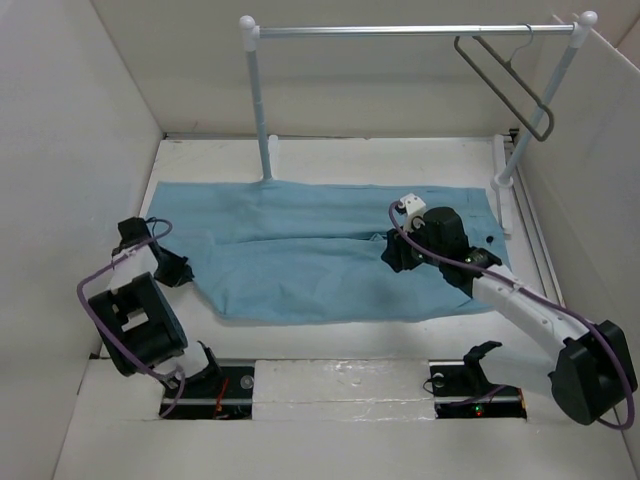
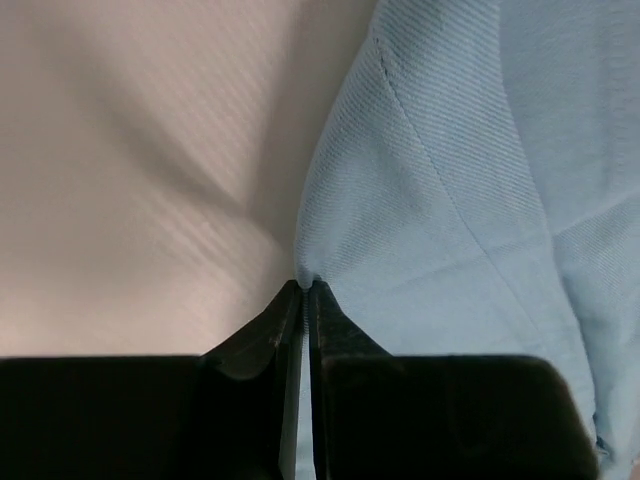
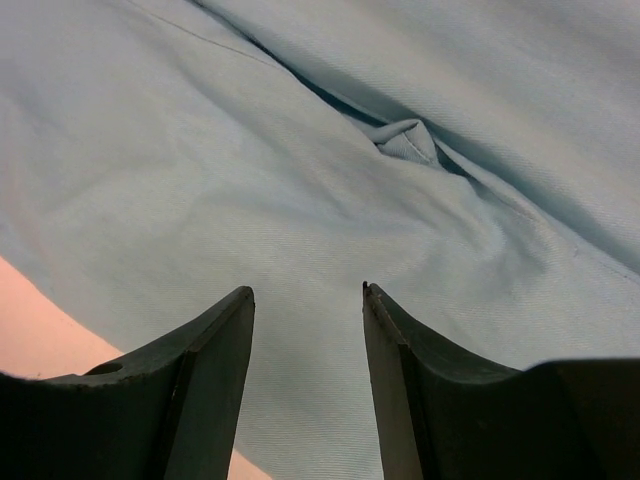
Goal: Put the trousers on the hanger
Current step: Fold the trousers
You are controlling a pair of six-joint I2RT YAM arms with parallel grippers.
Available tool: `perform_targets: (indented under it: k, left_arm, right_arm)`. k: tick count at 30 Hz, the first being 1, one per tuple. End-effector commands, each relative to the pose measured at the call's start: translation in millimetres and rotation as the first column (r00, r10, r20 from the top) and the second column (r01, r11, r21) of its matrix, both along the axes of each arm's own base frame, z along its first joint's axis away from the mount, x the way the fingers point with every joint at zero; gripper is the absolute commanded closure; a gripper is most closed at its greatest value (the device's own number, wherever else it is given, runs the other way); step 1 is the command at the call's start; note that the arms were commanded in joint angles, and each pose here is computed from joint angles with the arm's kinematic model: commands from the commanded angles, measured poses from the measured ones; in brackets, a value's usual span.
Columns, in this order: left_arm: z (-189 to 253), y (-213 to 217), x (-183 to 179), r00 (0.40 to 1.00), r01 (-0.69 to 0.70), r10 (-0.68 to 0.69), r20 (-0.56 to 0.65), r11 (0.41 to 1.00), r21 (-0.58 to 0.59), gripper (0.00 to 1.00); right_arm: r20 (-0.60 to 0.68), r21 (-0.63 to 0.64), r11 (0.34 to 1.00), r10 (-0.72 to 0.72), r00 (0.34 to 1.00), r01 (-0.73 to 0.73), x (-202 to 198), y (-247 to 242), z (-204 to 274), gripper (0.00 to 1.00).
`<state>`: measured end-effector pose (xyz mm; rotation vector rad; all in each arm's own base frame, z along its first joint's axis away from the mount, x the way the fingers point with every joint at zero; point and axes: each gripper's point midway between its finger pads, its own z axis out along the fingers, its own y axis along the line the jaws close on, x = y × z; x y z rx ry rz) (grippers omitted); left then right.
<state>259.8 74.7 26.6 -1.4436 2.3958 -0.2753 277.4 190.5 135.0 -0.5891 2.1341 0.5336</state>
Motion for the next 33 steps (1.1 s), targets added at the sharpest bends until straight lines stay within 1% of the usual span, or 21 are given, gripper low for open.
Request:
perform_targets:
  k: [1,2,3,4,5,7,8,11,12,13,15,19,20,22,25,28,29,30,31,32,33]
  left_arm:
    - [71.8,26.3,-13.6,1.0,-0.017,0.015,0.01,0.982,0.189,1.0]
    - [100.0,39.6,-25.3,0.998,-0.065,0.056,0.039,0.953,0.296,1.0]
    - [131.0,40.0,-21.8,0.995,-0.071,0.044,0.086,0.937,0.342,1.0]
    - [136.8,28.5,-41.9,0.999,-0.049,0.051,0.003,0.934,0.353,1.0]
    - [141.1,36.5,-50.9,0.993,-0.083,0.111,-0.041,0.903,0.421,1.0]
    - [143.8,22.4,-58.8,0.992,-0.023,0.072,-0.099,0.902,0.432,1.0]
    - [151.7,26.0,-59.4,0.992,-0.034,0.086,-0.087,0.878,0.477,1.0]
    - [162.0,9.0,-36.1,0.999,0.013,0.009,-0.045,0.88,0.475,1.0]
    - [164.8,2.4,-24.1,1.0,0.013,-0.006,-0.016,0.884,0.467,0.96]
    - [153.3,-18.4,-8.5,0.996,0.093,-0.079,-0.05,0.882,0.463,0.88]
    - [141.8,-25.4,-4.9,0.991,0.132,-0.105,-0.084,0.879,0.459,0.75]
    - [105.5,-11.2,-16.5,0.967,0.147,-0.013,-0.255,0.845,0.514,0.58]
    - [107.0,2.8,-19.4,0.963,0.118,0.045,-0.265,0.816,0.566,0.45]
    - [115.4,16.0,-22.4,0.961,0.082,0.099,-0.258,0.79,0.608,0.42]
    - [133.7,28.9,-19.9,0.974,0.008,0.141,-0.176,0.759,0.651,0.41]
    - [140.4,35.4,-22.1,0.975,-0.037,0.175,-0.134,0.73,0.682,0.42]
    - [140.1,37.0,-22.2,0.975,-0.045,0.18,-0.126,0.723,0.689,0.43]
    - [134.8,38.6,-23.1,0.975,-0.044,0.183,-0.125,0.715,0.697,0.44]
    - [128.5,40.2,-22.1,0.975,-0.053,0.184,-0.126,0.741,0.67,0.47]
    - [123.0,42.4,-20.2,0.975,-0.056,0.179,-0.128,0.763,0.644,0.54]
    - [114.5,46.4,-17.0,0.976,-0.074,0.183,-0.116,0.785,0.615,0.55]
  right_arm:
    - [0.005,-0.025,1.0,0.003,1.0,-0.003,-4.2,-3.2,-7.7,0.46]
    - [-0.007,-0.031,0.999,-0.009,1.0,0.009,-2.8,-7.0,-14.2,0.46]
    - [-0.014,-0.033,0.999,-0.016,1.0,0.015,-1.6,-9.2,-19.0,0.46]
    - [-0.026,-0.025,1.0,-0.02,0.999,0.019,0.0,-12.2,-25.7,0.45]
    - [-0.049,-0.025,1.0,-0.017,0.999,0.016,0.5,-12.7,-33.6,0.45]
    - [-0.049,-0.017,0.999,0.027,0.998,-0.028,1.5,-8.5,-39.5,0.45]
    - [-0.056,-0.018,1.0,0.023,0.998,-0.024,3.7,-10.3,-42.2,0.45]
    - [-0.064,-0.013,0.999,0.03,0.998,-0.03,5.9,-12.9,-47.1,0.45]
    - [-0.059,-0.012,0.999,0.032,0.998,-0.032,6.5,-12.4,-46.4,0.45]
    - [-0.073,-0.027,0.999,0.021,0.997,-0.024,6.6,-17.1,-49.8,0.43]
    - [-0.076,-0.039,0.999,0.018,0.997,-0.021,7.8,-20.7,-51.3,0.42]
    - [-0.086,-0.052,0.999,0.006,0.996,-0.01,3.7,-33.5,-50.4,0.35]
    - [-0.082,-0.055,0.998,-0.008,0.997,0.003,4.2,-38.9,-48.0,0.33]
    - [-0.081,-0.072,0.997,-0.023,0.996,0.017,1.5,-47.6,-43.7,0.33]
    - [-0.057,-0.085,0.995,-0.049,0.997,0.044,-1.3,-60.4,-31.1,0.33]
    - [-0.027,-0.083,0.995,-0.057,0.998,0.055,-1.5,-67.5,-16.5,0.41]
    - [-0.021,-0.08,0.996,-0.052,0.998,0.05,-1.6,-66.9,-13.5,0.59]
    - [-0.008,-0.075,0.996,-0.049,0.999,0.048,-1.6,-66.4,-8.6,0.7]
    - [-0.009,-0.071,0.997,-0.044,0.999,0.043,-2.5,-65.6,-6.5,0.81]
    - [0.001,-0.067,0.997,-0.035,0.999,0.035,-2.5,-64.4,-3.7,1.0]
    - [0.006,-0.065,0.997,-0.03,1.0,0.03,-2.3,-63.7,-3.0,1.0]
